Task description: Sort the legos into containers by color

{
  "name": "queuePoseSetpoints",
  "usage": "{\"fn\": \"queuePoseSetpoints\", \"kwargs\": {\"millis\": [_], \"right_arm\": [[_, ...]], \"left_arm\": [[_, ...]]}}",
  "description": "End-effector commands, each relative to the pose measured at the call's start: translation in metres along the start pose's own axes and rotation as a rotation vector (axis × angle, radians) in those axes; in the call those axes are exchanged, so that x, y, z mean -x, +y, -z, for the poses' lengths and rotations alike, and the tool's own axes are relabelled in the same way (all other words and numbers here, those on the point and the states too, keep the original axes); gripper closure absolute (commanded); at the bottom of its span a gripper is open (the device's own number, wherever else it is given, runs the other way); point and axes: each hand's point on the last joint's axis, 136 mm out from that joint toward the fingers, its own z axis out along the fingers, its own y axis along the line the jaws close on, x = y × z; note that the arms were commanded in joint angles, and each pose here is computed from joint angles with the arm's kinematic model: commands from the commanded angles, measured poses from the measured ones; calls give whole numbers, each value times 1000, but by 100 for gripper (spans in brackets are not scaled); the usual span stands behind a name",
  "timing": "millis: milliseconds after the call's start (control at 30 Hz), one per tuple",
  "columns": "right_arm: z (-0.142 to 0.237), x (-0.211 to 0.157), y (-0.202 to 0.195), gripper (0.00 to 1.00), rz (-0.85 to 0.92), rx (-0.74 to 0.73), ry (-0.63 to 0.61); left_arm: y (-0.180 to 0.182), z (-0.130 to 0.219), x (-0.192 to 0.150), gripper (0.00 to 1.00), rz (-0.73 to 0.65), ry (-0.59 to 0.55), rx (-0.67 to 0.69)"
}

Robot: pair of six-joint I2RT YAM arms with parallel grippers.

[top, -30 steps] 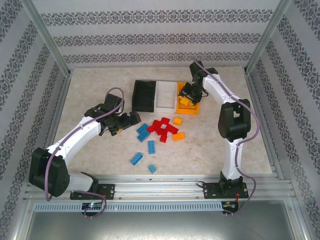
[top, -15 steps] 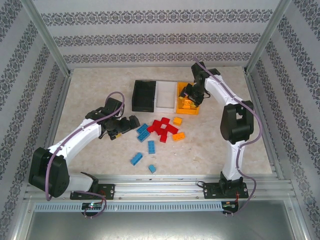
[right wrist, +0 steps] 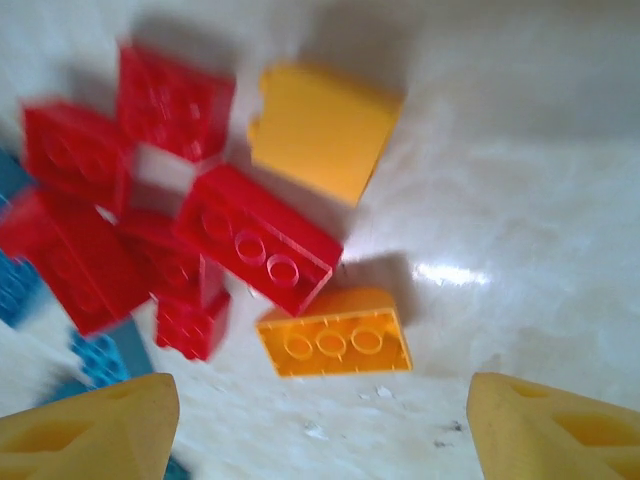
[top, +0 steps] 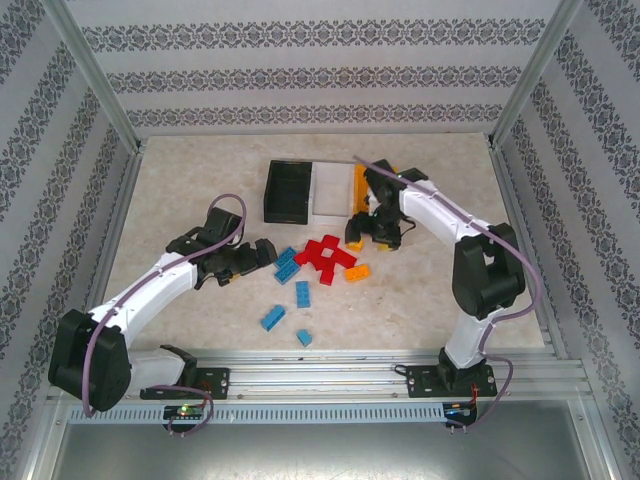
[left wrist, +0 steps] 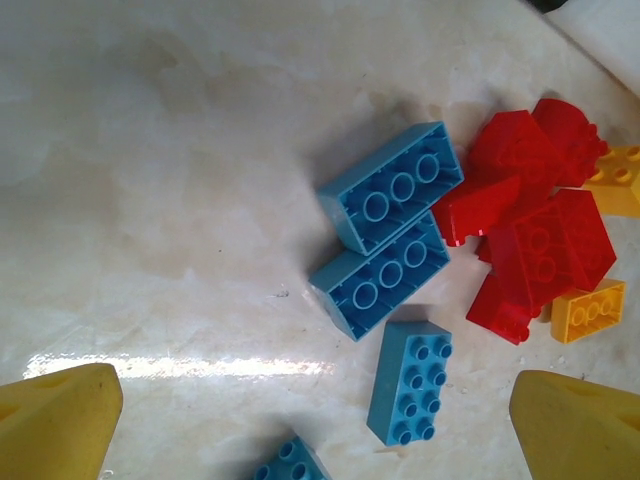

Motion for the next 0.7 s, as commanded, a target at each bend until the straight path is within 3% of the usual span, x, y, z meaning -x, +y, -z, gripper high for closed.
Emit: {"fn": "queuePoseSetpoints", "kwargs": {"millis": [0, 133, 667], "right_arm": [[-9, -21, -2, 19, 186, -113, 35], [-22, -26, -2, 16, 273, -204, 65], [-56, -27, -5, 15, 263, -235, 127]], "left_arm": [[-6, -1, 8, 0, 33, -63, -43], [-7, -1, 9, 0, 50, -75, -57], [2, 18, 4, 0, 32, -102, -27]]}}
